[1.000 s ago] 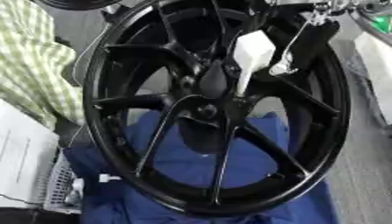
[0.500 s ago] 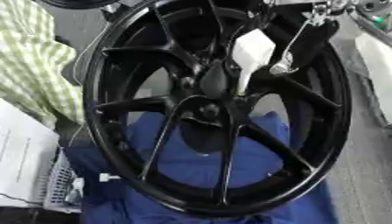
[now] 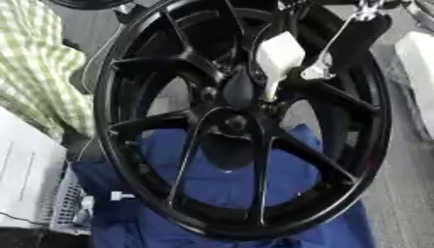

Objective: Pull the pin out of the wheel hub.

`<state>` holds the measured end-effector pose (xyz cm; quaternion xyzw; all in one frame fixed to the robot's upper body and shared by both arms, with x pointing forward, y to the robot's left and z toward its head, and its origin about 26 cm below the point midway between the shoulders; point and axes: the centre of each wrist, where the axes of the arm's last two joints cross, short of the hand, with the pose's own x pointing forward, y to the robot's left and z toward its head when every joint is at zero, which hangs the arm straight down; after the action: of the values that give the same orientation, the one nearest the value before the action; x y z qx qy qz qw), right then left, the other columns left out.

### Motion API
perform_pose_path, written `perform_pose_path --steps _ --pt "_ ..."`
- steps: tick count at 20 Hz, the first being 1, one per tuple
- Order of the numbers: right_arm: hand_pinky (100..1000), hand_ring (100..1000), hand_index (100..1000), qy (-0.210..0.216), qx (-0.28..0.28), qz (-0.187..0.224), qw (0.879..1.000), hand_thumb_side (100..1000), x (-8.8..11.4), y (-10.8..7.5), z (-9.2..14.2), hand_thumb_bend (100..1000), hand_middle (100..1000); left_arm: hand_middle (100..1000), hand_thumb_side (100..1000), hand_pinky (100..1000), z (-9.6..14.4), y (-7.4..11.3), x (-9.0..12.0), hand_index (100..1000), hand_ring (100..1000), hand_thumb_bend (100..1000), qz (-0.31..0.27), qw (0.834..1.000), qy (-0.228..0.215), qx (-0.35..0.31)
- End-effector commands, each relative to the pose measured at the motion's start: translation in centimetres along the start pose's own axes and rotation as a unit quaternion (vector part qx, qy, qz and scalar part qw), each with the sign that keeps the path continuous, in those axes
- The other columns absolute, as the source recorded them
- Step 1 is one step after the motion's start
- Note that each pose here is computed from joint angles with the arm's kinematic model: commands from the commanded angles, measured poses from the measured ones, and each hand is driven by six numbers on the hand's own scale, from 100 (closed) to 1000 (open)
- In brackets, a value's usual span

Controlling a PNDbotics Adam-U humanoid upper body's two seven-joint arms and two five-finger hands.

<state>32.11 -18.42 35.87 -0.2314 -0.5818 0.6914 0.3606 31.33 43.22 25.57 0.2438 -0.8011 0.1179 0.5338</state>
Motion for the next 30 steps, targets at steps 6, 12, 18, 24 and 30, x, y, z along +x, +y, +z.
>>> perform_pose_path --steps 6,12,18,24,30 --pt "805 682 521 0.007 -0.043 -0.019 0.999 100 0.1 -1.6 3.1 359 426 713 632 786 -0.5 0.9 1.7 815 768 577 -0.012 1.000 -0.025 0.009" --pt "800 669 514 0.026 -0.097 -0.052 0.994 111 -1.1 -2.5 5.5 257 412 712 639 787 -0.5 1.2 1.6 816 767 578 -0.014 0.999 -0.026 0.013" --pt "797 660 516 0.087 -0.171 -0.107 0.976 100 -5.0 -3.9 9.0 338 407 711 631 787 -0.4 1.8 1.4 816 767 571 -0.016 0.999 -0.026 0.025" --pt "798 660 524 0.211 -0.241 -0.137 0.937 100 -11.0 -4.0 13.5 341 414 710 630 788 0.0 3.3 0.8 816 766 568 -0.024 0.998 -0.025 0.057" --pt "799 673 564 0.316 -0.301 -0.164 0.885 100 -17.0 -1.8 17.0 384 453 711 629 789 0.3 4.6 0.3 816 766 565 -0.033 0.996 -0.027 0.084"
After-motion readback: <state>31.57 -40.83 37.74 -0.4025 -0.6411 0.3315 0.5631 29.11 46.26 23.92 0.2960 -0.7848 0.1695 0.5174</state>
